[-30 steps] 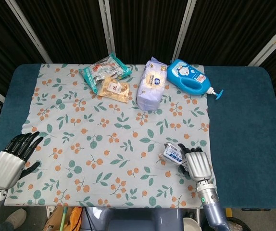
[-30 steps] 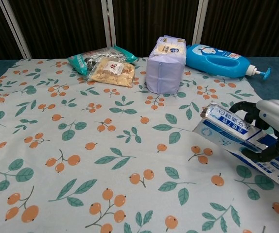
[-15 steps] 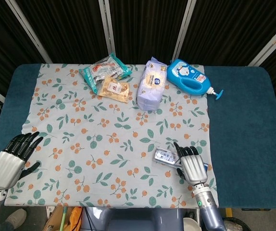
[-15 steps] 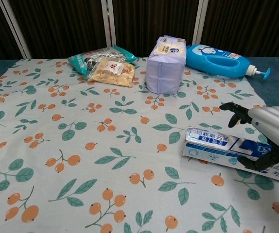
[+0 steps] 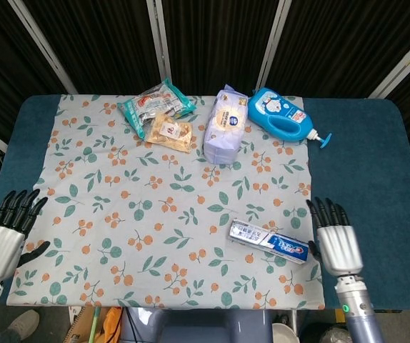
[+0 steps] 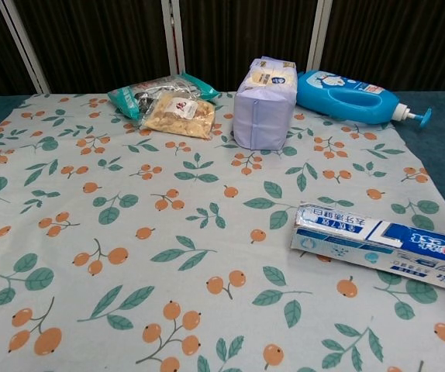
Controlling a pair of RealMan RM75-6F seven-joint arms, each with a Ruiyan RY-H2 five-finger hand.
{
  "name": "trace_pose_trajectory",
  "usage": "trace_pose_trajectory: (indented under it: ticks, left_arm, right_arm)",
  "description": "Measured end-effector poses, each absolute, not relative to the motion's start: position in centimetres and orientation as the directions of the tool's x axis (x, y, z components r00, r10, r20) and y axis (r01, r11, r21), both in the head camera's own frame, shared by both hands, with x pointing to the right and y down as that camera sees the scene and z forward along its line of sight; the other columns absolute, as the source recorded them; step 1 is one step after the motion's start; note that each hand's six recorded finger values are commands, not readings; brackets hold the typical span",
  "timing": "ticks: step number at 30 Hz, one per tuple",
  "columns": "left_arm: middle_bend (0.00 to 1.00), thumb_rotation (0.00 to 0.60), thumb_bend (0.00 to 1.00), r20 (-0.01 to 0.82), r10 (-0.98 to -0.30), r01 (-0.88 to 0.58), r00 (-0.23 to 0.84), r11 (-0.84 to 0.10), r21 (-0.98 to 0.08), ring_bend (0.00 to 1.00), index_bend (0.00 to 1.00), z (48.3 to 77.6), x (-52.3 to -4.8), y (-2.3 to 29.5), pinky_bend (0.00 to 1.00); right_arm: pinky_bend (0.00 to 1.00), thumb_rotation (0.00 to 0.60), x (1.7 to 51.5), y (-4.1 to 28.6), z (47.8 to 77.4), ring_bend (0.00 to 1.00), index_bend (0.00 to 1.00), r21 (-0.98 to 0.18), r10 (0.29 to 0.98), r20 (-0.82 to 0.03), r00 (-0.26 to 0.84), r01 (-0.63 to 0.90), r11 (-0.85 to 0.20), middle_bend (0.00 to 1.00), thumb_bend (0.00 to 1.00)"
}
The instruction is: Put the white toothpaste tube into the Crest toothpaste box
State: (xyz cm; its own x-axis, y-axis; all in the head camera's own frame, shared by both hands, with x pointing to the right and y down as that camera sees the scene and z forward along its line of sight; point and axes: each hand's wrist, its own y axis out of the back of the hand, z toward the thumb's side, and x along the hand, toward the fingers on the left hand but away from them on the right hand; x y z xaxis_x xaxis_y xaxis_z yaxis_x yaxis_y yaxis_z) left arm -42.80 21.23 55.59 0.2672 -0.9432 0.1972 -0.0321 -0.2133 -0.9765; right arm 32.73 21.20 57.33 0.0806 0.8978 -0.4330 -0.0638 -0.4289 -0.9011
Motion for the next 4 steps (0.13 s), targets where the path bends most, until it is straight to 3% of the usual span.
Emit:
trace_pose_trajectory:
  ticks: [4]
  left_arm:
    - [0.00, 0.600, 0.09, 0.250, -0.946, -0.036, 0.206, -0.262, -0.964, 0.00, 0.00, 55.3, -43.5, 21.7, 0.00]
  right_arm:
    - [0.06, 0.600, 37.1, 22.2, 55.3, 0.00, 0.00, -0.910, 0.911, -0.412, 0.004, -0.057, -0.411, 0.00, 0.32]
